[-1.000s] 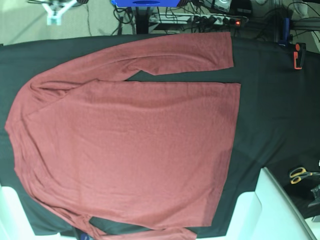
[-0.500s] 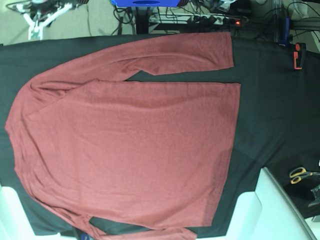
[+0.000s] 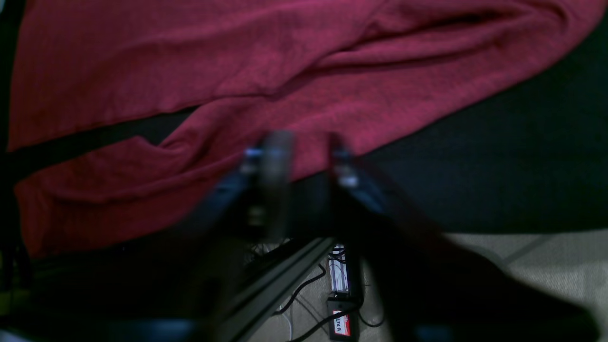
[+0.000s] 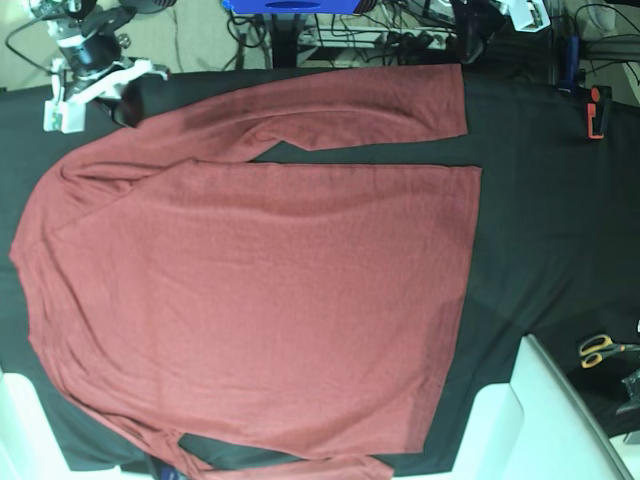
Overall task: Fold the T-shirt properly
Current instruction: 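Move right gripper to the shirt shoulder corner, left gripper to the sleeve cuff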
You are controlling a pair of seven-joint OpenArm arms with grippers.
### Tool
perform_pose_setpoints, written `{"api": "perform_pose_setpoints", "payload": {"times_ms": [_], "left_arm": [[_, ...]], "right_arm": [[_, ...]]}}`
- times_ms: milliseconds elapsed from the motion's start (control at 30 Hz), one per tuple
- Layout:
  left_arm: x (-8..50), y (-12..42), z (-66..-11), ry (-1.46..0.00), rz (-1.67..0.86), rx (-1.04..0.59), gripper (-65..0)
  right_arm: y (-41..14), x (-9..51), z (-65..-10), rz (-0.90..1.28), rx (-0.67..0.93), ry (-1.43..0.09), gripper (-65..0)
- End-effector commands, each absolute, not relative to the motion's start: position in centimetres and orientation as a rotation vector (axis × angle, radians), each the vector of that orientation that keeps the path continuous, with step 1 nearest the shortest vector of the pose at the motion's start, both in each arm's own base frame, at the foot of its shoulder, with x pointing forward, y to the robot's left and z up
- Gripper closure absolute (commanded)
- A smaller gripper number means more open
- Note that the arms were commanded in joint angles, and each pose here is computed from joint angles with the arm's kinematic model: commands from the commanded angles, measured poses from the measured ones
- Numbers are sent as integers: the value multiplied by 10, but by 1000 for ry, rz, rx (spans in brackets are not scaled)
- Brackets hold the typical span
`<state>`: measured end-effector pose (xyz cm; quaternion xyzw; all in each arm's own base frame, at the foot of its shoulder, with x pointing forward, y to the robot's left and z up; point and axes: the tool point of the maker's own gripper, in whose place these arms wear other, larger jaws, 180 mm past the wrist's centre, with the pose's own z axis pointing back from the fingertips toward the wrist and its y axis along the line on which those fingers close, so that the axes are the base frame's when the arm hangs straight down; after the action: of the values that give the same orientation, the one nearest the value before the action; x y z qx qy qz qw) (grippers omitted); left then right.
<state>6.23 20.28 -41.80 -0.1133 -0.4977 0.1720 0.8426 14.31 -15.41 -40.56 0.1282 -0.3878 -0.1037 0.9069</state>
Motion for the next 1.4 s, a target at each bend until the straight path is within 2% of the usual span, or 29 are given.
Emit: {"api": "perform_pose_setpoints", "payload": {"times_ms": [0, 33, 100, 167, 333, 433, 533, 600, 800, 1000, 1100, 1267, 1300, 1367], "left_arm": [[62, 210, -412, -1075, 381, -249, -72], [65, 219, -410, -1088, 393, -244, -72], [68, 231, -408, -1106, 403, -220, -72], [74, 240, -403, -1133, 404, -199, -72], [82, 259, -401, -1141, 392, -157, -72], [85, 263, -413, -1057, 380, -153, -77], [85, 266, -424, -979, 378, -148, -123], [84, 267, -426, -954, 376, -147, -130], [90, 289, -415, -1005, 384, -92, -132], [97, 288, -416, -1010, 376, -104, -143], [101, 279, -412, -1023, 357, -159, -234], [107, 248, -412, -991, 293, -324, -495], [110, 244, -414, -988, 287, -346, -518], [109, 242, -425, -957, 303, -356, -505]], "right_arm": [[-156, 146, -398, -206, 267, -832, -249], [-156, 146, -398, -206, 267, -832, -327], [-155, 146, -398, -205, 268, -832, -440], [-157, 147, -398, -206, 265, -834, -479], [-143, 151, -391, -138, 328, -859, -480], [-142, 153, -390, -130, 333, -866, -480], [-142, 155, -389, -129, 333, -870, -480], [-142, 157, -388, -128, 334, -876, -480], [-144, 161, -387, -130, 331, -885, -480], [-143, 167, -392, -144, 337, -887, -480], [-144, 165, -397, -150, 338, -874, -480], [-144, 169, -396, -149, 339, -883, -480], [-144, 170, -395, -149, 339, -885, -480], [-144, 170, -395, -149, 339, -885, -480]]}}
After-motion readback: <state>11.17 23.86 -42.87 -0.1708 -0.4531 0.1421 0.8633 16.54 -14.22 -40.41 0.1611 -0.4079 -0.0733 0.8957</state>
